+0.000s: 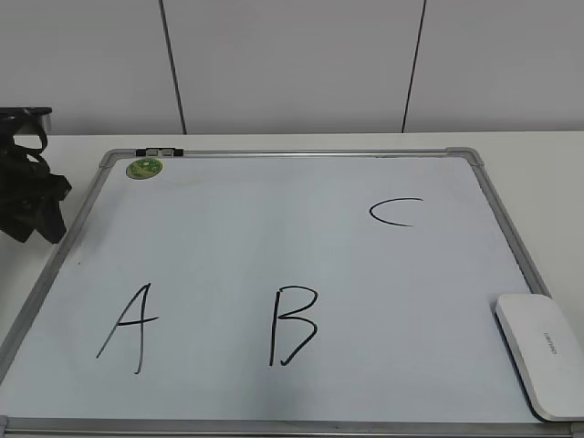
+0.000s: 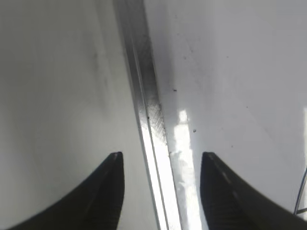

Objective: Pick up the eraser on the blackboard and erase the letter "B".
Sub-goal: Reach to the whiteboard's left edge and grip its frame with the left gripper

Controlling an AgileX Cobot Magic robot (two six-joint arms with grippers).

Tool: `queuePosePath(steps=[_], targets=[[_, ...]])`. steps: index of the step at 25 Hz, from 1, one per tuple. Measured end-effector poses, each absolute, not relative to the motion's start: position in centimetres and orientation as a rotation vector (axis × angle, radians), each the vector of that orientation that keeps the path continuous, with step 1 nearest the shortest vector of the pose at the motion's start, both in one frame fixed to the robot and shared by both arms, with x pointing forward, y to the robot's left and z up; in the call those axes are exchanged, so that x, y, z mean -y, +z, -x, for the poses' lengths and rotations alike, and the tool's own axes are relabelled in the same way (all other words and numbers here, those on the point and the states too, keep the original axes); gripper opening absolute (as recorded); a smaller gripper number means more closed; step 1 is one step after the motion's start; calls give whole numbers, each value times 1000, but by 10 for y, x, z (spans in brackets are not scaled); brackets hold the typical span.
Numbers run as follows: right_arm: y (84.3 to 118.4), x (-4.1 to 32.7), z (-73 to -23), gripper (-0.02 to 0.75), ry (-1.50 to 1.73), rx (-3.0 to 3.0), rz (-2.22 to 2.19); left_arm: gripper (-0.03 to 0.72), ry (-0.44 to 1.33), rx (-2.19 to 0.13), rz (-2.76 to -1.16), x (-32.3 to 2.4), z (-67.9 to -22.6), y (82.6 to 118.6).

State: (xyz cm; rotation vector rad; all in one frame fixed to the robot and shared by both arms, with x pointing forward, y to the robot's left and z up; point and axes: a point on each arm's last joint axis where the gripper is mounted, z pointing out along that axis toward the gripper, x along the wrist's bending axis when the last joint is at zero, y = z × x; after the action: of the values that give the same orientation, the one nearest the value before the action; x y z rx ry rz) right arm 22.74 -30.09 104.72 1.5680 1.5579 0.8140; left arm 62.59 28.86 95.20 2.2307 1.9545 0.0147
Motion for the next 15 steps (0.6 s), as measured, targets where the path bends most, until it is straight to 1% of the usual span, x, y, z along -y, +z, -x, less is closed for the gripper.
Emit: queuePosePath(steps=[2,4,13,15], targets=[[1047,301,-227,587,814,-1558,-1568,349,4,-1965,-2226,-291,-630,949],[1047,301,-227,587,814,-1558,-1568,336,1,-1978,-2217,-295,-634,945],[1047,301,-227,587,814,-1558,-1568,323,-61,-2020,-2213,-301,-640,926],[1047,301,-227,587,814,-1558,-1568,309,-71,-2024,-2217,-301,-640,923]])
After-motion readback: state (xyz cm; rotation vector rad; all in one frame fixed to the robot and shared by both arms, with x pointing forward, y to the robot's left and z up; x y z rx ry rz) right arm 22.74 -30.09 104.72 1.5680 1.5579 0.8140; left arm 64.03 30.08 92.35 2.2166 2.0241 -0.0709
